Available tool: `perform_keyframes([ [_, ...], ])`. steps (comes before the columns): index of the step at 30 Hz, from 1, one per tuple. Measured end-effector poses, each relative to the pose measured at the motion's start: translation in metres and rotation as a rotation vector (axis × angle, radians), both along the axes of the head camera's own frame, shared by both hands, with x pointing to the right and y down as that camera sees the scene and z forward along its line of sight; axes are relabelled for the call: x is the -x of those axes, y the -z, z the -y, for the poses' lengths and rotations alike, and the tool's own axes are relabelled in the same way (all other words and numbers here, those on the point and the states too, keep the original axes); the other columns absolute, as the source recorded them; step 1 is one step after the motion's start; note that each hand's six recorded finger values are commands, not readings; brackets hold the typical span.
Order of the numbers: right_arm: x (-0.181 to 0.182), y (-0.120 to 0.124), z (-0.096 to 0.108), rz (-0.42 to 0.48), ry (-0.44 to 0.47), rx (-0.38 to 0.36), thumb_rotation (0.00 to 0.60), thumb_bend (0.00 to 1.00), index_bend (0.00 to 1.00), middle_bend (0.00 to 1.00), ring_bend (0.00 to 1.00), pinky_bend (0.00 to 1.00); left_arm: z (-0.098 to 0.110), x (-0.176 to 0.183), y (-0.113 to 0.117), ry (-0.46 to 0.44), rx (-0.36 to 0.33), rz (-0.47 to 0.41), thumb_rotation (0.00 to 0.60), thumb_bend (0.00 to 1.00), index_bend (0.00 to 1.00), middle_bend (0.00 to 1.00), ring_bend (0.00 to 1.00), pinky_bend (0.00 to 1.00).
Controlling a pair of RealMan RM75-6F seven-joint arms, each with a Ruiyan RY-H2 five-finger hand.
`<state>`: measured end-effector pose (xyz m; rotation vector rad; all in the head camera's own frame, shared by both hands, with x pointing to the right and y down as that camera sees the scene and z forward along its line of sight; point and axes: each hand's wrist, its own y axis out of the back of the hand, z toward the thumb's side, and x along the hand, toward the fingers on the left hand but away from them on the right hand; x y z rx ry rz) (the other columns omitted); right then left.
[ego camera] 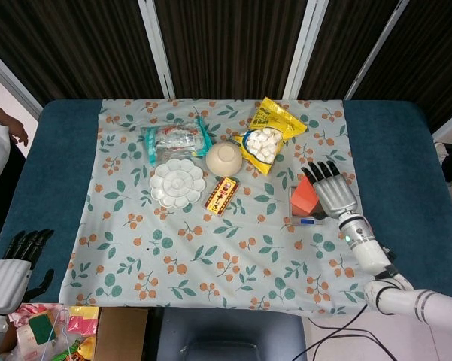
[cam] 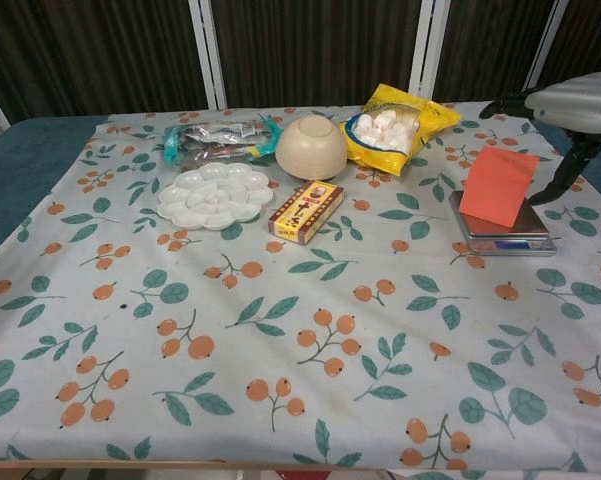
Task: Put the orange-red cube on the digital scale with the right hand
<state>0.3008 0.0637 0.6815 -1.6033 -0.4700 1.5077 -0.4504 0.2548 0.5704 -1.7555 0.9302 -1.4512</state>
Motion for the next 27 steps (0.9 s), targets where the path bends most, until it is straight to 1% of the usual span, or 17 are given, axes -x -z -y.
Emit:
perform_keyframes([
  [2,-0.007,0.012,-0.007,0.054,-0.047,-0.006,0.600,0.22,0.00,0.04,0.01,0.09,0.000,0.000,0.002,0.000,-0.005,0.000,0.600,0.44,0.00,0.08,0.08,0.05],
  [4,-0.019,0.029,-0.020,0.113,-0.103,-0.014,0.600,0.22,0.00,0.01,0.00,0.04,0.000,0.000,0.002,-0.001,-0.009,0.004,0.600,0.44,0.00,0.08,0.08,0.05],
  [6,-0.033,0.047,-0.038,0.150,-0.145,-0.035,0.600,0.22,0.00,0.00,0.00,0.00,-0.001,-0.001,0.002,-0.004,-0.009,0.004,0.600,0.44,0.00,0.08,0.08,0.05],
  [8,-0.048,0.062,-0.053,0.162,-0.172,-0.067,0.600,0.22,0.00,0.00,0.00,0.00,-0.002,-0.002,0.002,-0.004,-0.004,-0.004,0.600,0.44,0.00,0.08,0.08,0.05],
  [11,-0.076,0.082,-0.085,0.155,-0.213,-0.130,0.600,0.22,0.00,0.00,0.00,0.00,-0.002,-0.003,0.001,-0.007,-0.005,0.005,0.600,0.44,0.00,0.08,0.08,0.05],
  [12,-0.086,0.090,-0.099,0.152,-0.230,-0.157,0.600,0.22,0.00,0.00,0.00,0.00,-0.002,-0.002,0.001,-0.008,-0.012,0.014,0.600,0.44,0.00,0.08,0.08,0.05],
  [14,-0.098,0.104,-0.117,0.151,-0.246,-0.200,0.600,0.22,0.00,0.00,0.00,0.00,-0.001,-0.001,0.001,-0.008,-0.029,0.036,0.600,0.44,0.00,0.08,0.08,0.05],
  [15,-0.102,0.113,-0.126,0.162,-0.250,-0.234,0.600,0.22,0.00,0.00,0.00,0.00,0.000,-0.001,0.001,-0.010,-0.043,0.054,0.600,0.44,0.00,0.08,0.07,0.05],
  [19,-0.114,0.139,-0.150,0.199,-0.262,-0.330,0.600,0.22,0.00,0.00,0.00,0.00,0.003,0.002,0.002,-0.004,-0.094,0.119,0.600,0.44,0.00,0.07,0.07,0.05],
  [21,-0.117,0.143,-0.156,0.199,-0.270,-0.340,0.600,0.22,0.00,0.00,0.00,0.00,0.003,0.003,0.002,0.007,-0.108,0.130,0.600,0.44,0.00,0.07,0.07,0.05],
  [27,-0.126,0.133,-0.155,0.169,-0.307,-0.297,0.600,0.22,0.00,0.00,0.00,0.00,0.000,0.001,0.005,0.002,-0.101,0.122,0.600,0.44,0.00,0.07,0.07,0.05],
])
